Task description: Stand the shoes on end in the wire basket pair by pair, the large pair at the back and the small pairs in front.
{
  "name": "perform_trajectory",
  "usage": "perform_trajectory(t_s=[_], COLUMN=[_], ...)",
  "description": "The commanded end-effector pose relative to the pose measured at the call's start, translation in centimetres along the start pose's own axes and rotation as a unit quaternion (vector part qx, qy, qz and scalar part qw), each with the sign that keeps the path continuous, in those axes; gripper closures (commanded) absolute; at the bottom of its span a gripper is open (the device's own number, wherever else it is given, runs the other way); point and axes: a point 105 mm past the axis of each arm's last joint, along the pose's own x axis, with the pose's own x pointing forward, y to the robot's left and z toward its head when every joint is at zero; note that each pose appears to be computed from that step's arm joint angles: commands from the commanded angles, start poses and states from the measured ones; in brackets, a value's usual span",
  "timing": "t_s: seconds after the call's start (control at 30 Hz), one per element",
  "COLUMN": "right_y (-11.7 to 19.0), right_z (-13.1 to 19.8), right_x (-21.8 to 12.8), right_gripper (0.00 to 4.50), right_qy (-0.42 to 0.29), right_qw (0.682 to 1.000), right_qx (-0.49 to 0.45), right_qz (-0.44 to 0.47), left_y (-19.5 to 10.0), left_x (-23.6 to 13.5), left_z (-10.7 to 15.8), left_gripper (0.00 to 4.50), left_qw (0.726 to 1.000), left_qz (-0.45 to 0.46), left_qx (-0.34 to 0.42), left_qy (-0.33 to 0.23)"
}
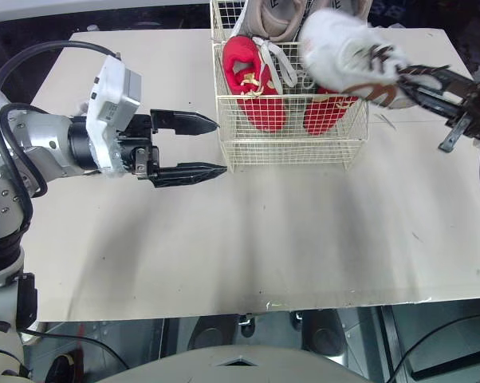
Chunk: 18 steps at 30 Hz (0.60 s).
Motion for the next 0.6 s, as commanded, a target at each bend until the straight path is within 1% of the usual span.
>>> perform_trajectory(t_s=[0.03,0.07,0.17,0.3,0.37,0.53,0.6], right_y=[2.1,2.7,3.8,4.8,5.1,5.4,5.4], right_z=[2.3,2.3,2.0,1.4,1.6,2.9,3.6], right_x=[1.1,1.4,2.6,4.7,5.7,7.5,8.0], right_gripper=[4.48,4.48,4.48,4.48,4.48,4.48,4.48], right_qy=[0.006,0.002,-0.010,-0.038,-0.062,-0.113,-0.129], right_qw=[0.973,0.960,0.927,0.882,0.863,0.834,0.827], right_qx=[-0.194,-0.234,-0.312,-0.399,-0.432,-0.478,-0.489], right_qz=[0.124,0.153,0.209,0.249,0.254,0.253,0.247], left_y=[0.2,0.1,-0.1,-0.1,0.0,0.2,0.2], left_x=[-1.2,-1.3,-0.8,0.7,1.4,2.9,3.1], left_z=[1.1,1.2,1.4,1.2,0.6,-1.6,-2.3], left_gripper=[0.00,0.00,0.00,0.00,0.00,0.00,0.00], left_qw=[1.000,1.000,0.999,0.999,0.999,0.998,0.997], left_qz=[0.004,0.000,-0.014,-0.033,-0.040,-0.055,-0.061], left_qx=[0.024,0.023,0.023,0.022,0.017,0.015,0.010], left_qy=[-0.012,-0.015,-0.028,-0.031,-0.016,0.041,0.054])
